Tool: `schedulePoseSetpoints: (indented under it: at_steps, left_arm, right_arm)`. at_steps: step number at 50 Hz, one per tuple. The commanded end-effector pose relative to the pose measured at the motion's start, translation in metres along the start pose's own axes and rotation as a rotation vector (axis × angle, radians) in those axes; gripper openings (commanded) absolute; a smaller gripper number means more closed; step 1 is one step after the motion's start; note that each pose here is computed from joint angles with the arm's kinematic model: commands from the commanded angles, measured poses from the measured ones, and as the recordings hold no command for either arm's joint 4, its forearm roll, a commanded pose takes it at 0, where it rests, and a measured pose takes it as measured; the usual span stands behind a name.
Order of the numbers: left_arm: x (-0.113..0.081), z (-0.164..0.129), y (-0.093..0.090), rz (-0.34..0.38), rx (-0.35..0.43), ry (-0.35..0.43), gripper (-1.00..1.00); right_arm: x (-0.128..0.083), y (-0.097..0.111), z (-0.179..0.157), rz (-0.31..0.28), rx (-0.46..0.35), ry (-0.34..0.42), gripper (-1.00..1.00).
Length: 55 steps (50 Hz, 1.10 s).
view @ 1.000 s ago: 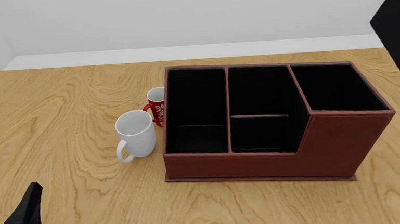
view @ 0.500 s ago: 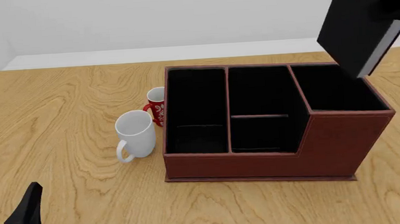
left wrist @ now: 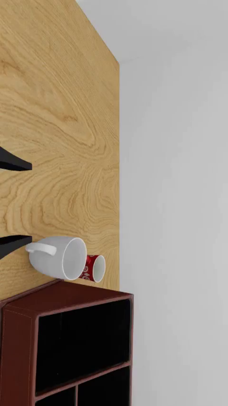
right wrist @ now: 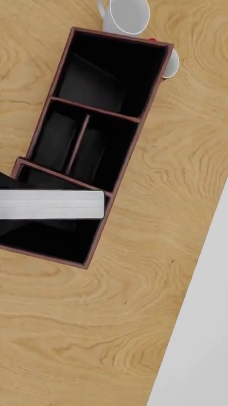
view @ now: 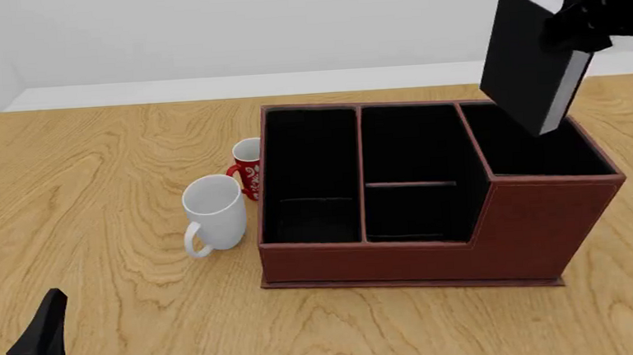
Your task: Pick up the book and place it in the right compartment of the caddy.
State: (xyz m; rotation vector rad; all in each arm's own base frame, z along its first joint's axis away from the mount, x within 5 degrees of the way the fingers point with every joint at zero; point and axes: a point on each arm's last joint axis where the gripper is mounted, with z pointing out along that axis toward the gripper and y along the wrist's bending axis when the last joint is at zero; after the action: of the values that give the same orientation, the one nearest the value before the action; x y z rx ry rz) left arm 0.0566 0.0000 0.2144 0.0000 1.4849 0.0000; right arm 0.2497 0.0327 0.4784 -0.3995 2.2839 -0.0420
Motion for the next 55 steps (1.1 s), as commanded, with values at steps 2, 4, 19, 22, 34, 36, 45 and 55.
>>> schedulePoseSetpoints:
  at_steps: [2,4,19,22,34,36,45,55]
  left_arm:
    - [0.0,0.0,0.0,0.0,0.0,0.0,1.0]
    - [0.0,0.0,0.0,0.0,0.0,0.0,1.0]
    - [0.0,0.0,0.0,0.0,0.0,0.0,1.0]
    - [0.0,0.0,0.0,0.0,0.0,0.0,1.0]
    - [0.0,0.0,0.0,0.0,0.0,0.0,1.0]
    - [0.0,0.0,0.0,0.0,0.0,0.0,1.0]
    - [0.0,0.0,0.0,0.0,0.0,0.0,1.0]
    - [0.0,0.0,0.0,0.0,0.0,0.0,1.0]
  right_arm:
    - [-0.004,-0.001,0.006,0.038,0.001,0.006,-1.0]
    - [-0.003,-0.003,0.006,0.042,0.006,0.009,-1.0]
    - [-0.001,-0.013,0.01,0.05,0.032,0.022,-1.0]
    - [-0.002,-0.012,0.009,0.054,0.031,0.019,-1.0]
    - [0.001,-0.016,0.011,0.079,0.04,0.031,-1.0]
    - [0.001,-0.014,0.012,0.092,0.035,0.034,-1.0]
    - [0.003,-0.011,0.014,0.114,0.026,0.043,-1.0]
    - [0.007,-0.009,0.02,0.127,0.017,0.067,-1.0]
